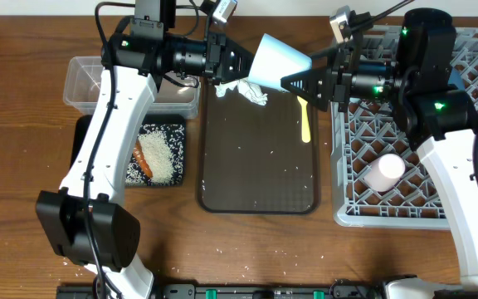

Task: Sort waste into correct bins and load items into the dishwasher rack
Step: 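Grasp the cup with the right gripper and release the left gripper, then carry the cup right and place it upside down beside the pink cup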

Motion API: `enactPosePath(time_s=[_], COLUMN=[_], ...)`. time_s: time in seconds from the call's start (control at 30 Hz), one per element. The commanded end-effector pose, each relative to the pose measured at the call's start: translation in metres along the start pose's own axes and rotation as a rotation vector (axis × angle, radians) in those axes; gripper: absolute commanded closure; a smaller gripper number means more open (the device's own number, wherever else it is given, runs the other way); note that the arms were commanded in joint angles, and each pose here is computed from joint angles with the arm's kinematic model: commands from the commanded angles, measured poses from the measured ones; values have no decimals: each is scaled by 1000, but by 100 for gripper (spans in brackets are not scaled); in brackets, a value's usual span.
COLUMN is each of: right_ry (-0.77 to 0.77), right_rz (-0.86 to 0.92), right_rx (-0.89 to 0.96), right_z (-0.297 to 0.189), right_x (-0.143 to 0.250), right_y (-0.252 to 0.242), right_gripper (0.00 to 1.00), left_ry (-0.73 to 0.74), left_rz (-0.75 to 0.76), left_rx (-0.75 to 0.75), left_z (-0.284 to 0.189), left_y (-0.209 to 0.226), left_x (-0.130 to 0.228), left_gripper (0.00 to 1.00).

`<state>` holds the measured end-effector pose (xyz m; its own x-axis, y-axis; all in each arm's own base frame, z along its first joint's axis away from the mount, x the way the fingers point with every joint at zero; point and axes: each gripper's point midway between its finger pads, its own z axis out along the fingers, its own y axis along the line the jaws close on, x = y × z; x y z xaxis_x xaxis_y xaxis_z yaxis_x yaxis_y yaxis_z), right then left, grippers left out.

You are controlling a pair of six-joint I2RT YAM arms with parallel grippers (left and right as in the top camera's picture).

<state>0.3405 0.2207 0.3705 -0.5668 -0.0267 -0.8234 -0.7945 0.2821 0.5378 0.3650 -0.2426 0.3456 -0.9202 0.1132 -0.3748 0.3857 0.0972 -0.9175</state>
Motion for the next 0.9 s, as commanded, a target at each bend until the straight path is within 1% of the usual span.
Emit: enactPosePath(time_s=[0.0,0.13,0.3,0.37,0.4,0.6,0.73,0.87], right_ry=[-4,-17,-37,-46,-50,-83,-100,-100], right_rz=[-18,-35,-33,-29,-28,-14,56,157], right_rx=[3,8,36,50,51,78,156,315], right_z=[3,0,-10,-15,-18,-43,-66,-92], right_x=[-1,-5,-9,-11,-12,-18,-15,0], right_y=[-1,-3,-12,-16,-17,-27,-40,-59], right_gripper=[42,43,43,43,43,44,44,44], left_ry=[11,10,10,9,10,7,3,-24], left_rz=[-5,-5,-5,-5,-5,3,21,-6], left_rx=[14,13,11,10,11,4,-6,-100], left_z=[2,2,2,2,2,2,2,1], left_y=[0,0,1,1,1,2,4,20], left_x=[2,2,2,2,2,1,1,-2], left_gripper=[91,90,83,83,79,75,74,72])
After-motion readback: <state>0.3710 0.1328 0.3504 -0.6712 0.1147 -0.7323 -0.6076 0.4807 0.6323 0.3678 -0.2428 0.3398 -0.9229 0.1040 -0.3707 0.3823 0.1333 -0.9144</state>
